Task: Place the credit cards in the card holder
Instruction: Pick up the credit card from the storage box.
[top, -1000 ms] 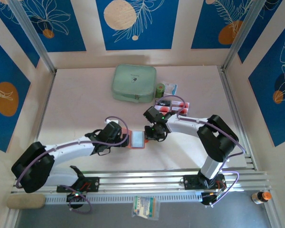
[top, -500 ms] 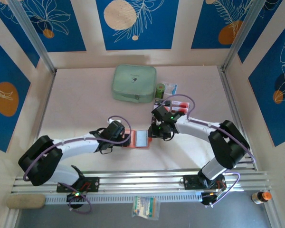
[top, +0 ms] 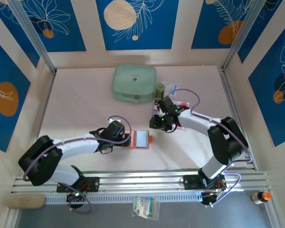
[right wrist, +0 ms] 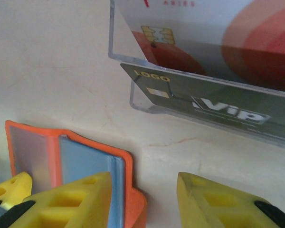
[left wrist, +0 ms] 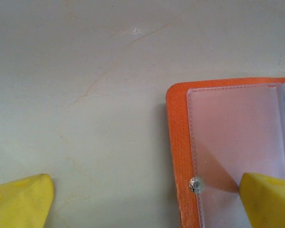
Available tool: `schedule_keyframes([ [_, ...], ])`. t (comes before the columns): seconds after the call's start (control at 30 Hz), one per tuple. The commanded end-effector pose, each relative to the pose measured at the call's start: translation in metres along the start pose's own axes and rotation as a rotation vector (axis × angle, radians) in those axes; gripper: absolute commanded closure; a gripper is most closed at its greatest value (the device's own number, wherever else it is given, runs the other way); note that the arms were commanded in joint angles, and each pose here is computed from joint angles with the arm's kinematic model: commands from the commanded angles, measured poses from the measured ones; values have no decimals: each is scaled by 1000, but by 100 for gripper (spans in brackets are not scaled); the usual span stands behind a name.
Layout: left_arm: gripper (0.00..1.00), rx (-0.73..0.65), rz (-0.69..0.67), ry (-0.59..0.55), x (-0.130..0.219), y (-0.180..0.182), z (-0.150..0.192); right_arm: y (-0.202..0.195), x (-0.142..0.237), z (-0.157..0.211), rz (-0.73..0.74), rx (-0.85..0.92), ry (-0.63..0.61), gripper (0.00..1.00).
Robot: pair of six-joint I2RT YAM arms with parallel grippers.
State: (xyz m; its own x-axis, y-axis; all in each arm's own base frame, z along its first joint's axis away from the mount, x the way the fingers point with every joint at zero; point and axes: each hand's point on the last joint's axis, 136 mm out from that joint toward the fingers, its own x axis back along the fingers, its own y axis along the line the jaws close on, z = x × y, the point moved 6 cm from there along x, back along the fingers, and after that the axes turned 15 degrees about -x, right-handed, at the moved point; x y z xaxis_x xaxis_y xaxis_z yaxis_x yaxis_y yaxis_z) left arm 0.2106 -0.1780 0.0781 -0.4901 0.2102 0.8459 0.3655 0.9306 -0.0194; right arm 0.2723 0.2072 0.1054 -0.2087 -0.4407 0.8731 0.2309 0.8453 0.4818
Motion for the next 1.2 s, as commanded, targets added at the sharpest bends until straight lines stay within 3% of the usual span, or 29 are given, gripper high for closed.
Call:
schedule_keyframes([
  [0.0,0,-25,17,-14,3,-4,-5,16,-5,-4,-68,12,26,61],
  [0.47,0,-28,24,-13,3,-5,-4,34,-28,-46,-40,26,-24,63],
  [0.7,0,-20,25,-20,5,-3,-2,62,-30,-63,-104,113,-14,64],
  [0.93,0,-11,29,-28,7,-3,-2,85,18,-49,-247,245,6,64],
  [1.17,0,-13,29,-32,10,-2,-3,47,57,-49,-98,322,-79,58],
])
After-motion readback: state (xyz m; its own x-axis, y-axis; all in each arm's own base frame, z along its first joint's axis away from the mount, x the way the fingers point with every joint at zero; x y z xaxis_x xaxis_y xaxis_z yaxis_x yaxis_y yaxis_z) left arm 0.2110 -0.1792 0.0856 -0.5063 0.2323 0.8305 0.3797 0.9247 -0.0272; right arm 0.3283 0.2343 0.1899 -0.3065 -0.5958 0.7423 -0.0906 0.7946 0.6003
